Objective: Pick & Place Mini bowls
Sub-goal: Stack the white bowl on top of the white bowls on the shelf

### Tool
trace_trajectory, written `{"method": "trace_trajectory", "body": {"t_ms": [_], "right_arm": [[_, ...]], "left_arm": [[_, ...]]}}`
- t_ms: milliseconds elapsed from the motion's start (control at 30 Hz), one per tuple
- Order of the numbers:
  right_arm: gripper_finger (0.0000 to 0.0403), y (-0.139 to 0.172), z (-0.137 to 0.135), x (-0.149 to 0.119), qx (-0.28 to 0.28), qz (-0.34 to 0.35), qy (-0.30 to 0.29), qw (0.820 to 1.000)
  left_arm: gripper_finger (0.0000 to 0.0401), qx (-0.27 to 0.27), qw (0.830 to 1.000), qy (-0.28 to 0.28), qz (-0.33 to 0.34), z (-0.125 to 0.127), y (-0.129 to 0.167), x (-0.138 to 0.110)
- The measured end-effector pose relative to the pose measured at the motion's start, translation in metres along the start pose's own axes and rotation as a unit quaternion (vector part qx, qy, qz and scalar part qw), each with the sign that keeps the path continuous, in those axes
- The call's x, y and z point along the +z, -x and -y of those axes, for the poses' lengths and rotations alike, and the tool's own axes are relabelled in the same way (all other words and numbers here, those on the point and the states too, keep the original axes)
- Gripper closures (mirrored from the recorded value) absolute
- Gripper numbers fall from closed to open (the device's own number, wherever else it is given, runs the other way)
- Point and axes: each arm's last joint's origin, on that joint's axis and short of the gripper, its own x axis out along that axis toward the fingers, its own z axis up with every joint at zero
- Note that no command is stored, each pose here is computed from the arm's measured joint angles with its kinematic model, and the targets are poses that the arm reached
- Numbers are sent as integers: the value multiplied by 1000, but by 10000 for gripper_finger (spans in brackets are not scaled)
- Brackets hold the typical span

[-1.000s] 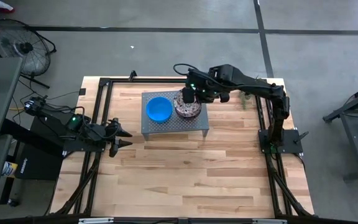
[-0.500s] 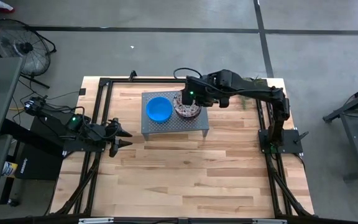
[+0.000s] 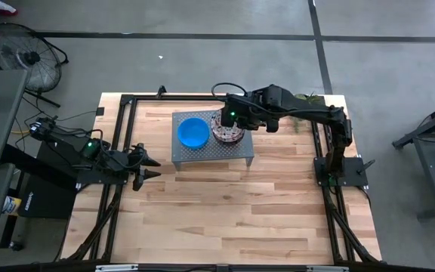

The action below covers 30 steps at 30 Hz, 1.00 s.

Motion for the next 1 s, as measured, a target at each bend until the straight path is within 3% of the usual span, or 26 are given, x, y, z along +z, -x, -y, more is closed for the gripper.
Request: {"method": "trace_trajectory", "body": {"t_ms": [1000], "right_arm": [[403,-17,-4,-5,-40,7,17,999]], "left_arm": [[211,0,1000,0,0,0,0,0]]}}
